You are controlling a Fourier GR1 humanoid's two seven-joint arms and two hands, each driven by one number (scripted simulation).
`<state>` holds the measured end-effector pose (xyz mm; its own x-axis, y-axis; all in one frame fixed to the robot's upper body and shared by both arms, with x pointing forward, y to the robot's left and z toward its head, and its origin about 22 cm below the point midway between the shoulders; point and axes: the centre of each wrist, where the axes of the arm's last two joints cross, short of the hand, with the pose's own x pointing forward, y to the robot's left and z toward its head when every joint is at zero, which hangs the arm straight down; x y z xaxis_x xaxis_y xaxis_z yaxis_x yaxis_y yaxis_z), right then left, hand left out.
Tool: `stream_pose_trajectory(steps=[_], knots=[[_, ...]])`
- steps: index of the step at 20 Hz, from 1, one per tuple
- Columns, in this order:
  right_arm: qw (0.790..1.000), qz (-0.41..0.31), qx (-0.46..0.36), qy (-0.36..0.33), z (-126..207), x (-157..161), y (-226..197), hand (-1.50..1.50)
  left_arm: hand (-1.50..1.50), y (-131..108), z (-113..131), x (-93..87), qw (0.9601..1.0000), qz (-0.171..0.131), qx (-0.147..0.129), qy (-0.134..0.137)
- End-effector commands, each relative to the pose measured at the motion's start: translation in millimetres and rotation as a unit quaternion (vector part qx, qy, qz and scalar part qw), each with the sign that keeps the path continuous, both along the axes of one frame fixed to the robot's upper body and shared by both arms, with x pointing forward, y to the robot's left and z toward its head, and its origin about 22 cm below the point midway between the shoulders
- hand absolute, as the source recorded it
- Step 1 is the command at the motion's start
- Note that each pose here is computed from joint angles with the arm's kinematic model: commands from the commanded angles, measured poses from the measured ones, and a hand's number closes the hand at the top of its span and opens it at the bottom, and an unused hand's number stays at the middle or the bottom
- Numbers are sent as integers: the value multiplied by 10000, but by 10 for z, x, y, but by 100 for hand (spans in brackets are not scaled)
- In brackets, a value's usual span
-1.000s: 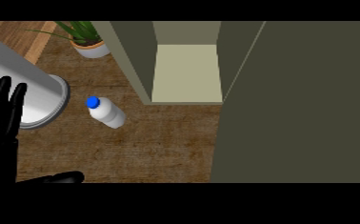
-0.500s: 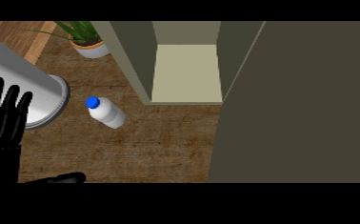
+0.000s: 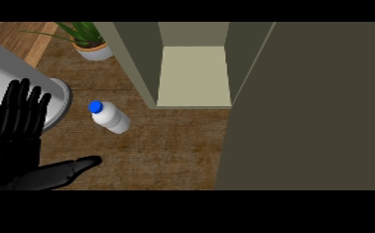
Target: Pick up the bottled water, place it into the cabinet and close the cabinet
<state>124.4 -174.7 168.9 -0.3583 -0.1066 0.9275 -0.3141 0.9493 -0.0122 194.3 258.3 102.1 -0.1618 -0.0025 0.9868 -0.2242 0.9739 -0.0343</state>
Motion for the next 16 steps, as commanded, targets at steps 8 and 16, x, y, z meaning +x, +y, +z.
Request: stream_pose_trajectory(steps=[8, 16], knots=[[9990, -297, -100, -319, 184, -228, -1, -150, -150, 367, -749, 118, 9983, 246, -147, 498], [9989, -243, -247, -315, 259, -282, -102, -150, -150, 384, -1187, 213, 9953, 239, -216, 918]])
